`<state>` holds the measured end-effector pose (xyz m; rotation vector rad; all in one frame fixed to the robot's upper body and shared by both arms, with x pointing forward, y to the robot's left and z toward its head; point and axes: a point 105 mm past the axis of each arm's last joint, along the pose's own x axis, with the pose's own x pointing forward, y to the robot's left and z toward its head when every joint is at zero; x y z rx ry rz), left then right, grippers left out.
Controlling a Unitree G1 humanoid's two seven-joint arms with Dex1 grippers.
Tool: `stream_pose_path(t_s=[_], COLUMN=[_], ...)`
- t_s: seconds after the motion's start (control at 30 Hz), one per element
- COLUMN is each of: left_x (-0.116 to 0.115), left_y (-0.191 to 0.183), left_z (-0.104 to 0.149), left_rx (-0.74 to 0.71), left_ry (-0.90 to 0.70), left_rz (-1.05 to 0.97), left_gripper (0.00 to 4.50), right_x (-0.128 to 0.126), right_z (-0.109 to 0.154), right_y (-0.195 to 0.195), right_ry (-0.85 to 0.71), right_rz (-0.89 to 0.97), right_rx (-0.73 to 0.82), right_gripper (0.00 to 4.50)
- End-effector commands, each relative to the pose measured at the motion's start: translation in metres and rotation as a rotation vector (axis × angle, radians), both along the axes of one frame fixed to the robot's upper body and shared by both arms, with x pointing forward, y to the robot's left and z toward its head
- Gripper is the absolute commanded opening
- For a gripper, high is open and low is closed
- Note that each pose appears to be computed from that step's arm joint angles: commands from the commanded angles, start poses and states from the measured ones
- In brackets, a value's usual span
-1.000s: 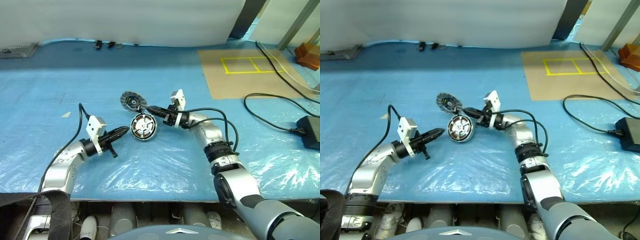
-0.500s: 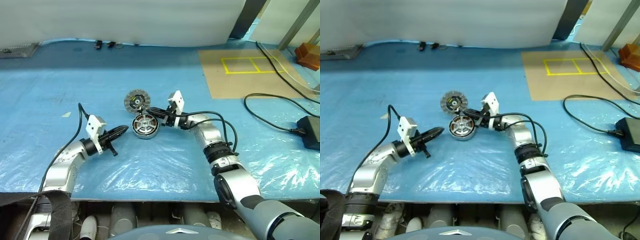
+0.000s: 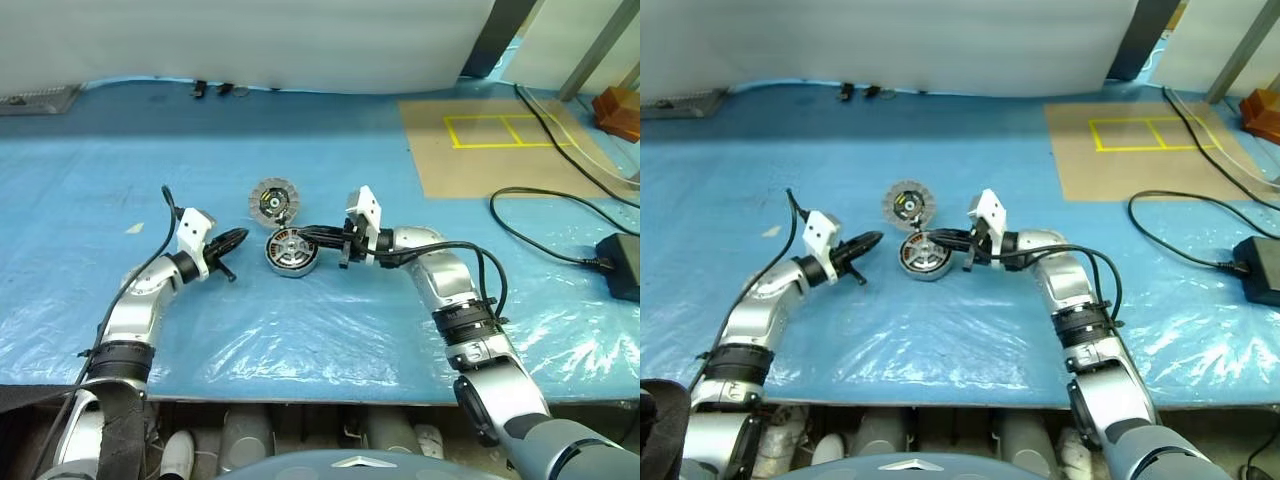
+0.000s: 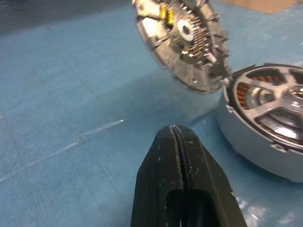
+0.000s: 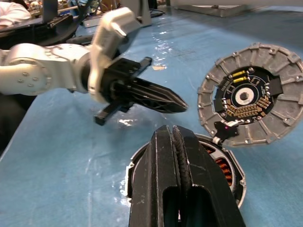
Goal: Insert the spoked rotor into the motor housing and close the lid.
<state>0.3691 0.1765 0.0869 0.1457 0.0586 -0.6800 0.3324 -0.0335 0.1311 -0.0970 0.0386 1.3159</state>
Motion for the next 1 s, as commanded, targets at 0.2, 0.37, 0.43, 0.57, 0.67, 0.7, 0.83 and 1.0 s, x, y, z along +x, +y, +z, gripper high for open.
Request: stream_pose_path(t_s=[0.2, 0.37, 0.43, 0.57, 0.67, 0.7, 0.83, 1.0], left_x=[0.034, 0.048, 0.049, 0.049, 0.044, 0.043, 0.038, 0.032], left_y=[-0.023, -0.037, -0.038, -0.038, -0.039, -0.040, -0.047, -0.059], left_z=[0.012, 0.033, 0.042, 0.058, 0.061, 0.061, 0.062, 0.069], left_rx=[-0.015, -0.118, -0.158, -0.241, -0.262, -0.259, -0.213, -0.161], left_ry=[-0.039, -0.074, -0.093, -0.120, -0.096, -0.084, -0.057, -0.059], left_rz=[-0.059, -0.102, -0.119, -0.183, -0.255, -0.281, -0.369, -0.471], left_gripper=[0.04, 0.04, 0.04, 0.04, 0.04, 0.04, 0.04, 0.04], right_x=[-0.022, -0.025, -0.026, -0.028, -0.027, -0.026, -0.024, -0.023], right_z=[0.015, 0.016, 0.014, 0.009, 0.009, 0.009, 0.012, 0.015], right_y=[-0.004, -0.009, -0.011, -0.015, -0.016, -0.017, -0.018, -0.021], right_ry=[-0.045, -0.025, -0.015, -0.003, -0.001, -0.001, -0.003, -0.001], right_rz=[0.030, -0.001, -0.011, -0.026, -0.039, -0.043, -0.052, -0.060], right_rx=[-0.024, -0.021, -0.023, -0.032, -0.029, -0.027, -0.017, -0.013], right_gripper=[0.00, 0.00, 0.00, 0.00, 0.00, 0.00, 0.00, 0.00])
